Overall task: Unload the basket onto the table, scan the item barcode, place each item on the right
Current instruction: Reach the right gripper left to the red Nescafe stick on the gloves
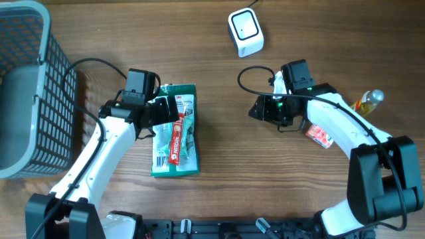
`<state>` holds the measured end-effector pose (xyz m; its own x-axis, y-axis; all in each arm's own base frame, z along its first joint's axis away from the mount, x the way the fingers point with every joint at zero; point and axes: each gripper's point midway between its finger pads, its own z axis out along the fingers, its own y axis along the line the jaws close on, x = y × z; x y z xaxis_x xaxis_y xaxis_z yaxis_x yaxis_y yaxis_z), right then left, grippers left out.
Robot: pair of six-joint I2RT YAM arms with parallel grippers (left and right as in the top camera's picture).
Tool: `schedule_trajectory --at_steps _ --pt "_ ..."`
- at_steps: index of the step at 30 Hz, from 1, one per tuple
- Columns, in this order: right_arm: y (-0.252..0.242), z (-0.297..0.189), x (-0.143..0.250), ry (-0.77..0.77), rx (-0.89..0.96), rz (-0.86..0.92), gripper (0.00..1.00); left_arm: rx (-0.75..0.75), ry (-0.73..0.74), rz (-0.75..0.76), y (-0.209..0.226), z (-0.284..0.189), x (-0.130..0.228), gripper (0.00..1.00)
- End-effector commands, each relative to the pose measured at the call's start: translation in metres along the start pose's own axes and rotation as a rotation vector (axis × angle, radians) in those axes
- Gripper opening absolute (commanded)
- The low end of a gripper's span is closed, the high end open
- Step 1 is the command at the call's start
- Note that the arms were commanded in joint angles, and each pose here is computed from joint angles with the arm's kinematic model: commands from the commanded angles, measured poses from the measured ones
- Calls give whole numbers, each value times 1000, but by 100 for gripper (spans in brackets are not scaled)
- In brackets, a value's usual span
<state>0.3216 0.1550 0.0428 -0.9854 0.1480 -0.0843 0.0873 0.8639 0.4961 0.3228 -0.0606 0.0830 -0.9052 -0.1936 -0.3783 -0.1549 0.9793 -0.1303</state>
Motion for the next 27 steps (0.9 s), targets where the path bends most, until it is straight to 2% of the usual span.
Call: schedule_trajectory --at_steps 1,13,15,19,24,27 --pt "11 12 22 66 -34 44 54 3 -33 -15 -1 -8 -9 100" --pt "94 51 82 128 -111 -172 52 -1 -47 -16 -1 -8 -12 100" --pt "108 55 94 140 -129 -217 47 -27 -82 -19 4 -8 -20 100" --pt "136 61 115 147 -178 -281 46 -43 -98 -67 18 -9 -27 100" --pt "165 69 129 91 -198 -266 45 -94 -100 -177 57 -9 -34 100" --pt "182 76 136 1 -184 -319 46 -111 -97 -208 69 -8 -35 100"
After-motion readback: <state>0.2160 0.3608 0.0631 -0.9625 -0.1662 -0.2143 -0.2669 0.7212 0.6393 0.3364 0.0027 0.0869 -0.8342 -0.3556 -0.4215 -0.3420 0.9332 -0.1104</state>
